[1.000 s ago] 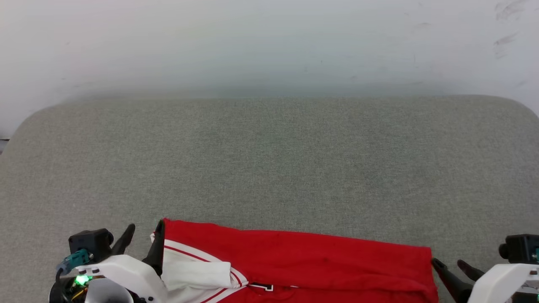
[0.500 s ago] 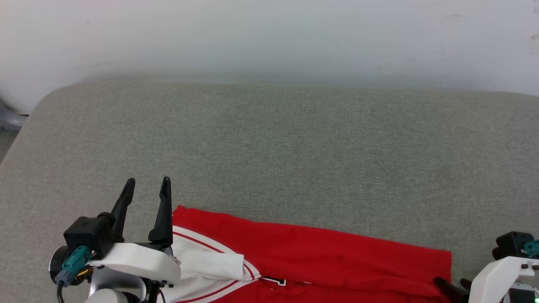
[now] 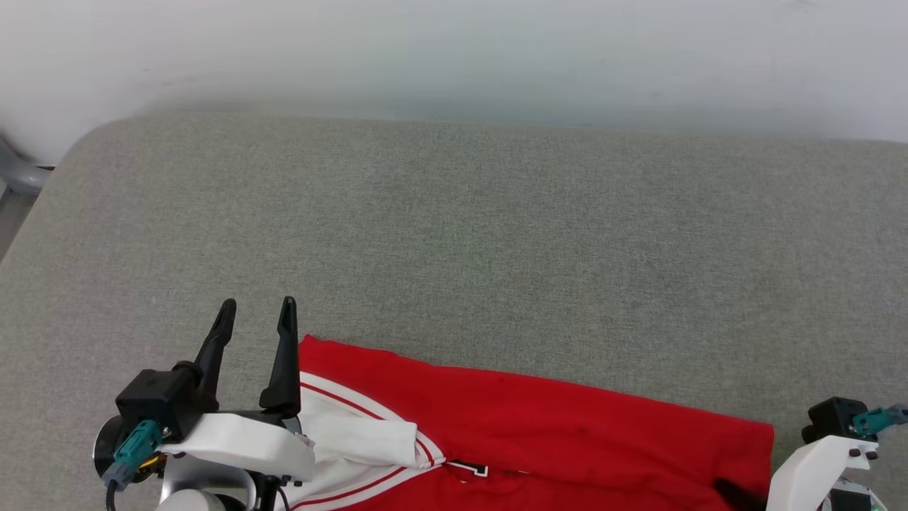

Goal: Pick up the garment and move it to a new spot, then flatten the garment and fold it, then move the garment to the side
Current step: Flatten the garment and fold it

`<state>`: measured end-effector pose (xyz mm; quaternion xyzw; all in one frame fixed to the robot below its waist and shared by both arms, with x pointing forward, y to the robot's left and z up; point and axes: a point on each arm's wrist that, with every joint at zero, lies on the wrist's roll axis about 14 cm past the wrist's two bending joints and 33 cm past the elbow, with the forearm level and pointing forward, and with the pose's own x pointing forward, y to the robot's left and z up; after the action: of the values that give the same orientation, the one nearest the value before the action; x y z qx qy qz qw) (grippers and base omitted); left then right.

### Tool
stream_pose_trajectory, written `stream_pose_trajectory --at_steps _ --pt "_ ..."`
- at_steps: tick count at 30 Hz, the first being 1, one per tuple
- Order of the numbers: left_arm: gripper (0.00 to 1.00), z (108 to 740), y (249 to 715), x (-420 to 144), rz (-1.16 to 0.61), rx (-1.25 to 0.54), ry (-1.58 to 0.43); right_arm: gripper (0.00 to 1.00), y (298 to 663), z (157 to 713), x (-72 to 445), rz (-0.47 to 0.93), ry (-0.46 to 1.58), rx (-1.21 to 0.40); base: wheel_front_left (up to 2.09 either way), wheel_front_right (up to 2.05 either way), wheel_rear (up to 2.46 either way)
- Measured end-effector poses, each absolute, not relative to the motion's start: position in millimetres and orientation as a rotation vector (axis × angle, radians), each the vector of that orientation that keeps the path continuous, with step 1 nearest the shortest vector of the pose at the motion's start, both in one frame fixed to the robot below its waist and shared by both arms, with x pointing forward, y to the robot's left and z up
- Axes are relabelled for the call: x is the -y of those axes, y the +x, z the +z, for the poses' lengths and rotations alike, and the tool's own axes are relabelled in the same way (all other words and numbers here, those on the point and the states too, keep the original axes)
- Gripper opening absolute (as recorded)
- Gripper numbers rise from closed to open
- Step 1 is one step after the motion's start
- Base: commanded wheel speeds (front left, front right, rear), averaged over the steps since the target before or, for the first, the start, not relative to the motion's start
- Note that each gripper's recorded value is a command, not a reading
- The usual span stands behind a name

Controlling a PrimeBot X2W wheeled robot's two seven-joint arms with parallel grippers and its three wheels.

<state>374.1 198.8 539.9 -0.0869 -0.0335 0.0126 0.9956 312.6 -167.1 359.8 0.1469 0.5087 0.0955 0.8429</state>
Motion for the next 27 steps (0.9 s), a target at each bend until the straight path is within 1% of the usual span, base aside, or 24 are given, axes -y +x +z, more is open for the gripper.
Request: stream_pose_trajectory --at_steps 5,13,18,27 --pt "1.00 539 373 -201 0.033 0.066 -0.150 0.00 318 367 163 0.223 0.319 -1.033 0.00 0.00 0.00" --pt "1.00 542 364 -197 0.022 0.067 -0.149 0.00 329 396 178 0.211 0.294 -0.914 0.00 0.00 0.00" --pt "1.00 542 363 -193 0.015 0.063 -0.140 0.00 328 406 211 0.123 0.300 -0.878 0.00 0.00 0.00" --pt "1.00 536 366 -186 -0.003 0.040 -0.130 0.00 319 410 269 -0.049 0.318 -0.871 0.00 0.00 0.00"
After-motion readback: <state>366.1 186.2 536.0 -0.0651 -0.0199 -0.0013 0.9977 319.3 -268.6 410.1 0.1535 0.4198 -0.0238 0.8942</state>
